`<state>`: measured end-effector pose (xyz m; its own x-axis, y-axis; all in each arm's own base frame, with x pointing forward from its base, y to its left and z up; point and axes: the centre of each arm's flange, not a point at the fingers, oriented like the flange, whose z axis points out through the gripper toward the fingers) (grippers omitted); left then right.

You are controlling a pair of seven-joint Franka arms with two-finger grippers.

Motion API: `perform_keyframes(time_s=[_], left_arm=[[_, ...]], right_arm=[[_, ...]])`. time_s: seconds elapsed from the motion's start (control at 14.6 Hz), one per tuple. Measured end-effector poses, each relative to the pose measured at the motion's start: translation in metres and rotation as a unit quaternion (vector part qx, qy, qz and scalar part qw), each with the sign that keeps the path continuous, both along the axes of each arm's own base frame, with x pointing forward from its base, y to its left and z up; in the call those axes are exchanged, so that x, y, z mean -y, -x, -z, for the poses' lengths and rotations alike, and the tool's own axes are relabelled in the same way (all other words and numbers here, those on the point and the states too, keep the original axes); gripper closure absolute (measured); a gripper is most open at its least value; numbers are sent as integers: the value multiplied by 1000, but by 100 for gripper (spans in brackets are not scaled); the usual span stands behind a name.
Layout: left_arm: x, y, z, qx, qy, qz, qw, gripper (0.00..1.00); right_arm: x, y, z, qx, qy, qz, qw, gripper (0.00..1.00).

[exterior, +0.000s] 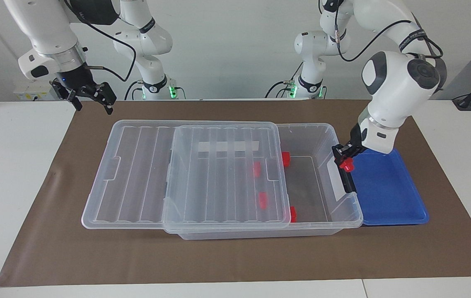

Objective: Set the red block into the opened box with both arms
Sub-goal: 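Carry the red block with the left gripper over the box opening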

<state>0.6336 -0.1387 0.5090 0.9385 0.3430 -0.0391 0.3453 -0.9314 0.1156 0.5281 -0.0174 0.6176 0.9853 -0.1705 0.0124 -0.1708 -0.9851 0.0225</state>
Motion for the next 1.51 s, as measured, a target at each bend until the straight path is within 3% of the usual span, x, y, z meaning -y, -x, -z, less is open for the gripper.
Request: perform_keyframes(time_s=[0.27, 0.68, 0.89, 1.37, 1.51], left_arm=[[17, 5, 42, 19, -12, 9, 1000, 66], [89, 42, 135, 37, -51, 41, 997, 66], [91, 37, 171, 46, -63, 53, 996, 66], [85, 30, 205, 57, -60, 53, 995, 66], [85, 29, 204, 58, -60, 52, 995, 62]], right_arm=[[0, 0, 0, 0, 0, 0, 1000, 0], [0, 0, 0, 0, 0, 0, 1000, 0], [0, 0, 0, 0, 0, 0, 1000, 0], [0, 0, 0, 0, 0, 0, 1000, 0], [0, 0, 0, 0, 0, 0, 1000, 0]])
